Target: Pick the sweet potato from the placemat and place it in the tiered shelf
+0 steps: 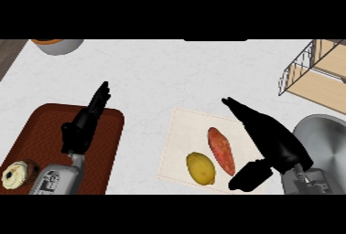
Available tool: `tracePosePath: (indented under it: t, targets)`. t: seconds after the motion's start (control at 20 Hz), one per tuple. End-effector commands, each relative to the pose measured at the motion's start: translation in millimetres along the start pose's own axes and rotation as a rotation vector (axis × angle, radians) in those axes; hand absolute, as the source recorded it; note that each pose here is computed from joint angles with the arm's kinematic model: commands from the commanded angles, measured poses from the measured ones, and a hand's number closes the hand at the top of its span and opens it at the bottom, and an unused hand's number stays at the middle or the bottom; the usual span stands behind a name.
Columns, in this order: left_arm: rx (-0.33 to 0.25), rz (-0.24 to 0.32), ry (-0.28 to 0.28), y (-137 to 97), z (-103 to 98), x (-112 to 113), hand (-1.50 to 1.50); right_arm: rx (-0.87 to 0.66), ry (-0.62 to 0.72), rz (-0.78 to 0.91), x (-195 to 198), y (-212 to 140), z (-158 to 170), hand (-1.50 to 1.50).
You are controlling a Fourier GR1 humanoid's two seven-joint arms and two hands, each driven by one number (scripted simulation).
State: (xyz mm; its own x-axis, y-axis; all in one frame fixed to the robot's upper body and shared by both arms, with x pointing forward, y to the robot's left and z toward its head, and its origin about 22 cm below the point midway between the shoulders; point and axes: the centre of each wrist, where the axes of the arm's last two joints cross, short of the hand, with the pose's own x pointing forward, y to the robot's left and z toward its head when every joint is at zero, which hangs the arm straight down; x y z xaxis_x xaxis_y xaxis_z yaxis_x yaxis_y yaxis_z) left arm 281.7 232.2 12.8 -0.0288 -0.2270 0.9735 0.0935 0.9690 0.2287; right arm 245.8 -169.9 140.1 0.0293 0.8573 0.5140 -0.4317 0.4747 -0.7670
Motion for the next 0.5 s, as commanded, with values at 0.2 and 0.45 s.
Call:
tracePosePath:
  t: [0.2, 0.45]
  targets:
    - [-0.013, -0.013, -0.006, -9, 18, -6, 0.0, 0.025, 0.041, 0.04, -2, 34, -14, -1.5]
    - [-0.014, 0.003, 0.01, -15, 3, -5, 0.0, 0.037, 0.055, 0.067, 4, 22, -19, -1.5]
